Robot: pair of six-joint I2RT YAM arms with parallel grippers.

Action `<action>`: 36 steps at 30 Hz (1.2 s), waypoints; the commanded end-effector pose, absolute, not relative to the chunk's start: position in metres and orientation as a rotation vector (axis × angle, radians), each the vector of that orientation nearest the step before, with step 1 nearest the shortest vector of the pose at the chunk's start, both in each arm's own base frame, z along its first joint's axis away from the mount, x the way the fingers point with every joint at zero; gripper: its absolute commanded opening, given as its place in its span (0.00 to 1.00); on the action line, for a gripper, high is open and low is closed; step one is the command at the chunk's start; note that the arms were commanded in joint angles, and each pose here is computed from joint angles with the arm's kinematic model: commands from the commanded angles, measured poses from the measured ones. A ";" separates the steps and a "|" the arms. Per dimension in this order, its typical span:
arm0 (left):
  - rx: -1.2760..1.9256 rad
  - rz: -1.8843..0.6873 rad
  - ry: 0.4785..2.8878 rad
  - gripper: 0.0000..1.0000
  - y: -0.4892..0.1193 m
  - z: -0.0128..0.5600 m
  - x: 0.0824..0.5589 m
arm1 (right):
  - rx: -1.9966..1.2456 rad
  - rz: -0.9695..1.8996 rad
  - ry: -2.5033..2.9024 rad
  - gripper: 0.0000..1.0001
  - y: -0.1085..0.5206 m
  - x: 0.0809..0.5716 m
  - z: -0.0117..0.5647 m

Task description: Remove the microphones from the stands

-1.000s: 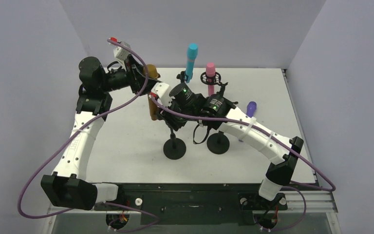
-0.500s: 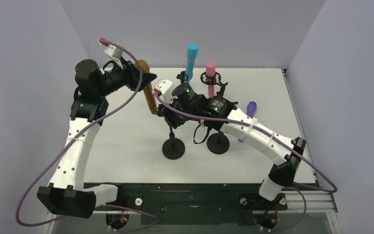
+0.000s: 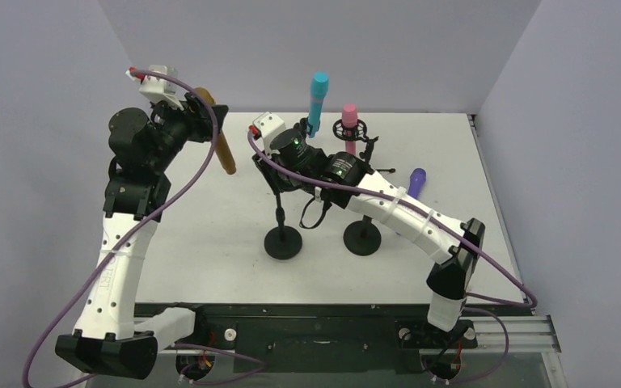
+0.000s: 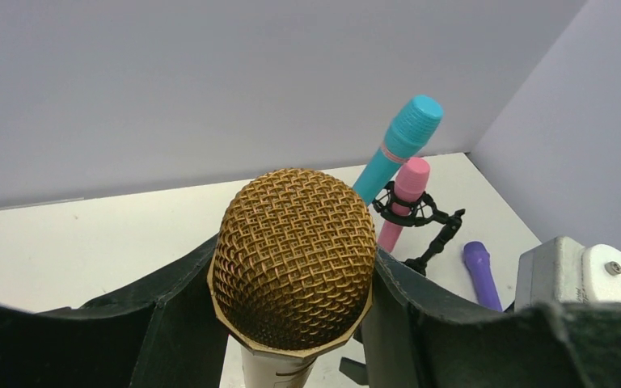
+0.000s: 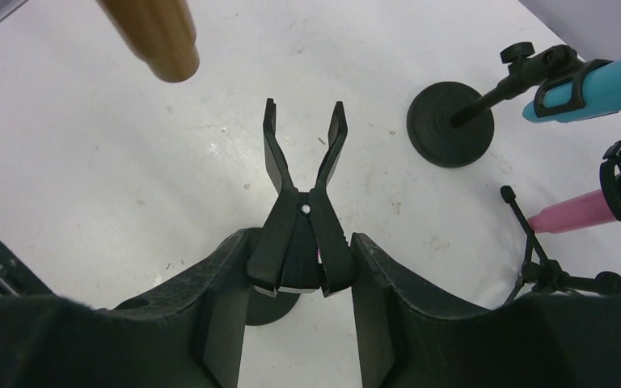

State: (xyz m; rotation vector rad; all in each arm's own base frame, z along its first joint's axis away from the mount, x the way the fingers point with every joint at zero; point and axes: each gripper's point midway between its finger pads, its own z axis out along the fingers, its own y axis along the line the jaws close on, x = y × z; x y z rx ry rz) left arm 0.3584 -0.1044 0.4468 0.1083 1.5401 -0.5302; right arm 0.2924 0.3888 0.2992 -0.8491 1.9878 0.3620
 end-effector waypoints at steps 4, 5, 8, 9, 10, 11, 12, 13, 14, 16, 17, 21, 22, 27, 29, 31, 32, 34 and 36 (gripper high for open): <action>0.052 -0.440 1.496 0.00 -0.085 0.461 0.346 | -0.720 0.159 1.940 0.00 0.381 0.327 0.313; 0.057 -0.439 1.501 0.00 -0.085 0.459 0.345 | -0.710 0.154 1.930 0.00 0.378 0.325 0.318; 0.068 -0.451 1.515 0.00 -0.087 0.456 0.343 | -0.702 0.157 1.931 0.00 0.373 0.322 0.324; 0.069 -0.459 1.512 0.00 -0.089 0.456 0.344 | -0.703 0.153 1.934 0.00 0.370 0.320 0.325; 0.076 -0.471 1.517 0.00 -0.091 0.453 0.344 | -0.699 0.147 1.938 0.00 0.368 0.319 0.324; 0.075 -0.483 1.513 0.00 -0.092 0.454 0.344 | -0.693 0.148 1.936 0.00 0.365 0.318 0.327; 0.080 -0.495 1.518 0.00 -0.095 0.451 0.344 | -0.691 0.134 1.945 0.00 0.362 0.318 0.322; 0.084 -0.506 1.519 0.00 -0.096 0.450 0.345 | -0.675 0.144 1.934 0.00 0.359 0.317 0.327; 0.094 -0.520 1.524 0.00 -0.099 0.448 0.344 | -0.680 0.141 1.947 0.00 0.357 0.316 0.321; 0.109 -0.541 1.531 0.00 -0.103 0.446 0.344 | -0.673 0.175 1.962 0.00 0.355 0.315 0.317; 0.111 -0.547 1.533 0.00 -0.104 0.446 0.343 | -0.669 0.187 1.968 0.00 0.354 0.315 0.315; 0.134 -0.566 1.538 0.00 -0.108 0.447 0.341 | -0.654 0.212 1.993 0.19 0.352 0.314 0.306; 0.136 -0.563 1.539 0.00 -0.108 0.447 0.341 | -0.653 0.218 1.992 0.32 0.352 0.313 0.307; 0.150 -0.568 1.536 0.00 -0.110 0.452 0.339 | -0.643 0.273 1.965 0.56 0.358 0.310 0.322; 0.156 -0.571 1.534 0.00 -0.110 0.454 0.338 | -0.642 0.286 1.956 0.60 0.361 0.310 0.326; 0.159 -0.574 1.535 0.00 -0.111 0.455 0.339 | -0.638 0.299 1.947 0.62 0.363 0.310 0.330; 0.161 -0.575 1.535 0.00 -0.111 0.455 0.339 | -0.636 0.304 1.944 0.64 0.364 0.310 0.331; 0.168 -0.576 1.535 0.00 -0.112 0.457 0.339 | -0.633 0.317 1.934 0.67 0.366 0.311 0.335; 0.175 -0.575 1.534 0.00 -0.112 0.459 0.339 | -0.625 0.330 1.917 0.68 0.367 0.311 0.342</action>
